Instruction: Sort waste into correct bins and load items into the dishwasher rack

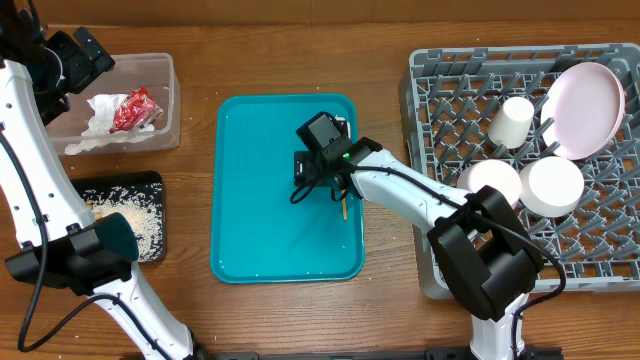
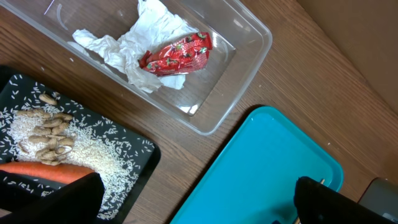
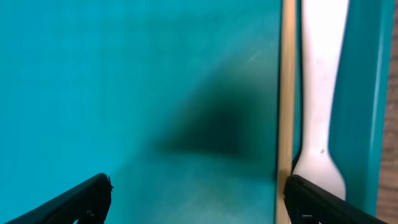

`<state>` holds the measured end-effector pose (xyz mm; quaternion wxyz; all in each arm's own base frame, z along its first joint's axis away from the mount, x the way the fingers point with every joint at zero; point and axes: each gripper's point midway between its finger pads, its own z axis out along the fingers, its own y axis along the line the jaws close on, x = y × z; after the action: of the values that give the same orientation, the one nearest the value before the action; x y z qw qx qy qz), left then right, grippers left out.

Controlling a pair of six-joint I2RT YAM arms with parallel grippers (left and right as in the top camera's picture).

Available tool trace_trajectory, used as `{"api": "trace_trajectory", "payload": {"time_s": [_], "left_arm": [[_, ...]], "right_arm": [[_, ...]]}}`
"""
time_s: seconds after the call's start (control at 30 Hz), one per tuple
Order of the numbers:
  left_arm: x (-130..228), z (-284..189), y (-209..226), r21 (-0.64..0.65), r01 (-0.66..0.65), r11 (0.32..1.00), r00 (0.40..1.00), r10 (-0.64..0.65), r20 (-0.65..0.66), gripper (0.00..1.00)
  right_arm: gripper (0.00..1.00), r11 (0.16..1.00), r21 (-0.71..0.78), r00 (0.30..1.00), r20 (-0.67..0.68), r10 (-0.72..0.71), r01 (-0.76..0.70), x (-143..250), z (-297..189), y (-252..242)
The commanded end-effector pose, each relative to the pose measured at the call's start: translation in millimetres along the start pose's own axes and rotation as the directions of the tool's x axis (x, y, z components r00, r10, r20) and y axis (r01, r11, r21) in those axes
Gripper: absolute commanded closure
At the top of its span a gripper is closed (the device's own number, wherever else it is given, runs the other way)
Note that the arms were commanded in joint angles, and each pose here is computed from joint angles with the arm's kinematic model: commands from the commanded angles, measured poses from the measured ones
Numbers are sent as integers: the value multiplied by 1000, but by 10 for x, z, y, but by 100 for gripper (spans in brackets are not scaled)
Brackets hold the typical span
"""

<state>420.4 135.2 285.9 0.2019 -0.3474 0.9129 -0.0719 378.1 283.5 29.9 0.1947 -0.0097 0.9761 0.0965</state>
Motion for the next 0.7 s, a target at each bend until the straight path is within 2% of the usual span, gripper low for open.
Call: {"api": "trace_trajectory", "payload": {"time_s": [0.0,0.3,0.57,0.6,0.67], "left_arm": [[13,4,-36,7,0,1000,1000,0,-2,0],[13,4,-36,7,0,1000,1000,0,-2,0],[13,4,-36,7,0,1000,1000,0,-2,0],[13,4,-36,7,0,1000,1000,0,-2,0],[14,4,-36,7,0,1000,1000,0,-3,0]], "right_arm": [[8,1000,23,998,63,-14,13,-146,-15,-19],[9,996,88,997,70,-19,13,-118,197,-142],[10,997,70,998,62,-18,14,-104,200,-111],[13,998,55,999,51,-18,15,-83,203,-82],[27,1000,25,999,29,-17,17,-43,208,-30]]}}
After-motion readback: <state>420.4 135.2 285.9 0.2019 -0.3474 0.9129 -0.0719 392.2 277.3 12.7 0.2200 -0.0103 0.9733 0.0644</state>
